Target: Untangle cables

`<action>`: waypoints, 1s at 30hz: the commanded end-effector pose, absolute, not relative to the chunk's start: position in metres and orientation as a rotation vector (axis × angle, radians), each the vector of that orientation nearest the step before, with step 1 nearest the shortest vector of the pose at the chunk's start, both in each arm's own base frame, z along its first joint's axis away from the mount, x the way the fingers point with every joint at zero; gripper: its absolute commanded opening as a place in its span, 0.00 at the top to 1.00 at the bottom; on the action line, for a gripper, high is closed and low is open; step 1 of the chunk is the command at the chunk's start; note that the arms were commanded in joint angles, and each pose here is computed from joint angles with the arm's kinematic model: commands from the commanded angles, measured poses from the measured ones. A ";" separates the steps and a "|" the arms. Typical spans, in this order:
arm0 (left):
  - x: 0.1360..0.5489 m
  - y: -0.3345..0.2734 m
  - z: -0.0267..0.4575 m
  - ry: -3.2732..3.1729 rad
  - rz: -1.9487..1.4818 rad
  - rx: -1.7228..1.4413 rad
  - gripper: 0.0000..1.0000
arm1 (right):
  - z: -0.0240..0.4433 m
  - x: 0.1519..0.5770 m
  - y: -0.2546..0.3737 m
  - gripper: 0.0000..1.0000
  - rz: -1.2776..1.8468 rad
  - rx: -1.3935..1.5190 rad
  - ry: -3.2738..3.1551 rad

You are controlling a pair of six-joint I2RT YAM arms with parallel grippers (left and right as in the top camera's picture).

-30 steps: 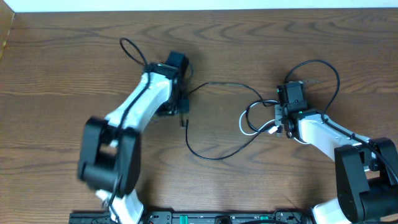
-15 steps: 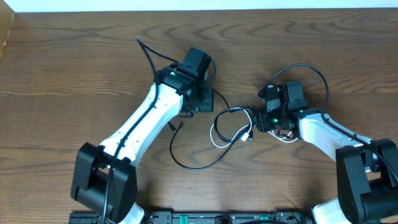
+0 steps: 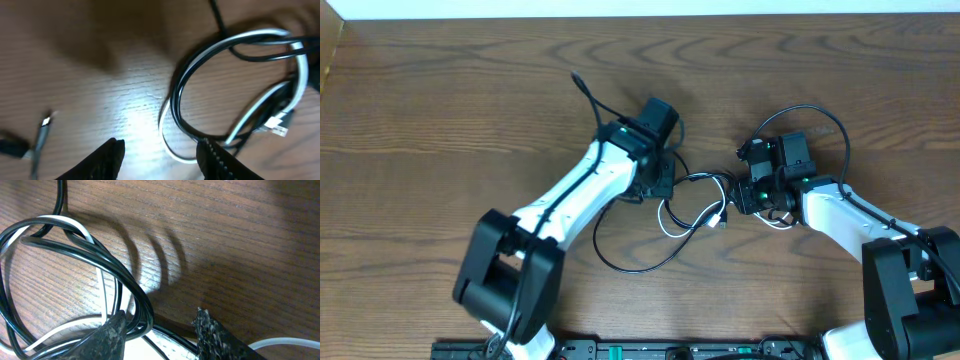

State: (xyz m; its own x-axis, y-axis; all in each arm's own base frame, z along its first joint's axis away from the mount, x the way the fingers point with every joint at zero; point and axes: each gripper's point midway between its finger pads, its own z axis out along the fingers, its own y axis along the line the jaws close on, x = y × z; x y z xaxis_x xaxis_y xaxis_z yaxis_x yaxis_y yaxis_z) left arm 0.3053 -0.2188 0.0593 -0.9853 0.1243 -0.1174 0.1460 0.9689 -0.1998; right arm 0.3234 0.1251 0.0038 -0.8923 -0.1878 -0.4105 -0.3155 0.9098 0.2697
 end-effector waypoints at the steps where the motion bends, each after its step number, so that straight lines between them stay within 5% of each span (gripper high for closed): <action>1: 0.295 -0.227 0.031 3.058 -0.296 0.261 0.48 | -0.002 0.319 0.118 0.59 0.424 -0.362 2.711; 12: 0.296 -0.233 -0.008 3.057 -0.120 0.216 0.49 | -0.001 0.321 0.119 0.58 0.424 -0.362 2.700; 18: 0.298 -0.235 -0.024 3.064 -0.110 0.218 0.75 | 0.001 0.324 0.126 0.62 0.400 -0.396 2.676; 30: 0.293 -0.232 -0.032 3.092 -0.081 0.220 0.75 | -0.015 0.332 0.119 0.63 0.104 -0.378 2.666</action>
State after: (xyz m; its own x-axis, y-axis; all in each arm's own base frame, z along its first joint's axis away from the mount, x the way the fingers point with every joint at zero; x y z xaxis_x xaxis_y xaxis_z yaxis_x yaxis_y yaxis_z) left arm 0.3044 -0.2442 -0.0024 -0.9832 0.1415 -0.1150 0.1542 0.9819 -0.1098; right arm 0.3380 0.1304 0.0006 -0.8422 -0.2532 -0.4759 -0.3257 0.9425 0.0748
